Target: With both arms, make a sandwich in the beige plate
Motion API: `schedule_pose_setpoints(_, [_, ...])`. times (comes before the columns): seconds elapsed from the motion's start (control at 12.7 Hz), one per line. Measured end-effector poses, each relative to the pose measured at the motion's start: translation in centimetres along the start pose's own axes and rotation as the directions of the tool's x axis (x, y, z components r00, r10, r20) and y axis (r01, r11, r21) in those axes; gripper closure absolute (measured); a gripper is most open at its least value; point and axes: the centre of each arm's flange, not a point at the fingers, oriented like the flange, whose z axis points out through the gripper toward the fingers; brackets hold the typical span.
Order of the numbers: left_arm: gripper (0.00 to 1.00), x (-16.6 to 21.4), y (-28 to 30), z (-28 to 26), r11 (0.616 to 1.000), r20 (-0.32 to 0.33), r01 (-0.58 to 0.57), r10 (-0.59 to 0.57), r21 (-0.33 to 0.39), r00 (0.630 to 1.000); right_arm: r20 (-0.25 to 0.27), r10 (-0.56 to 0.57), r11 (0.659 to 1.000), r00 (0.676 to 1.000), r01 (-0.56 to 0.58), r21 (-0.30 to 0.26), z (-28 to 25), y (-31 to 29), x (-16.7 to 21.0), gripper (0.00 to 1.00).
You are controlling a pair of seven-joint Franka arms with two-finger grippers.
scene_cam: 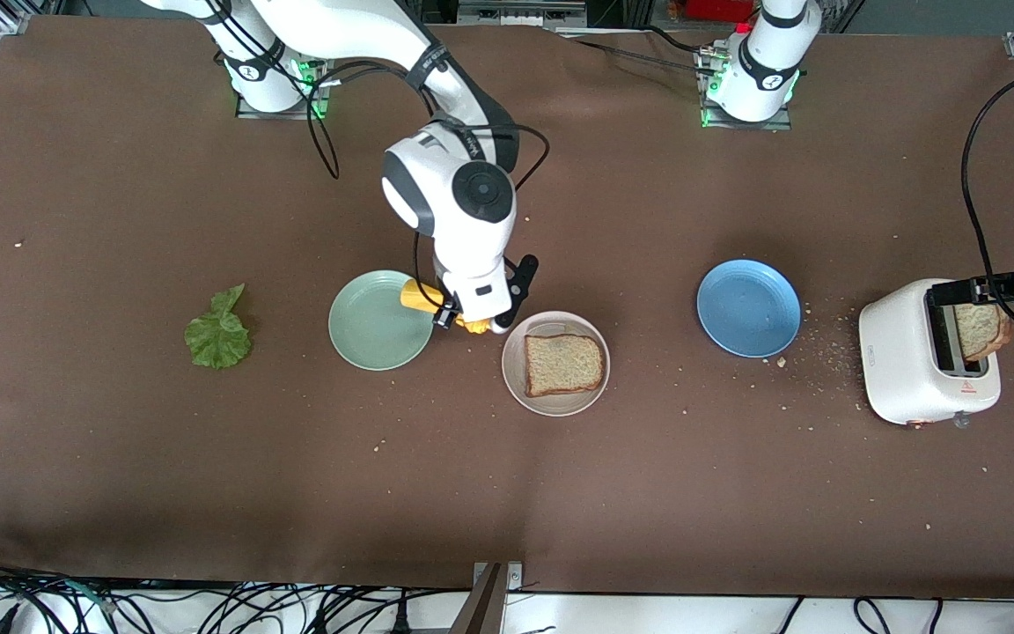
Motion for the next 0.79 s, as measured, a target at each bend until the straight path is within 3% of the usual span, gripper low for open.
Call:
schedule_pose_setpoints(0.16, [0.00,0.0,0.1,0.0,1.000,0.000,-0.001,0.001,0.000,1.000,0.067,-0.094,0.987,0.993,0.102,-0.127,0.4,-2.4,1.5,0.97])
schedule_pose_setpoints(0.32, [0.00,0.0,0.2,0.0,1.000,0.000,-0.003,0.003,0.001,1.000,0.118,-0.155,0.963,0.981,0.177,-0.202,1.2,-4.4,2.7,0.97])
schedule_pose_setpoints(0.47, [0.00,-0.1,0.3,0.0,1.000,0.006,-0.005,0.005,0.000,1.000,0.149,-0.188,0.944,0.971,0.220,-0.245,1.5,-5.5,3.3,0.97])
schedule_pose_setpoints(0.79, [0.00,-0.2,0.4,0.1,1.000,0.015,-0.005,0.005,0.000,1.000,0.157,-0.193,0.938,0.969,0.229,-0.261,1.4,-5.5,3.4,0.97])
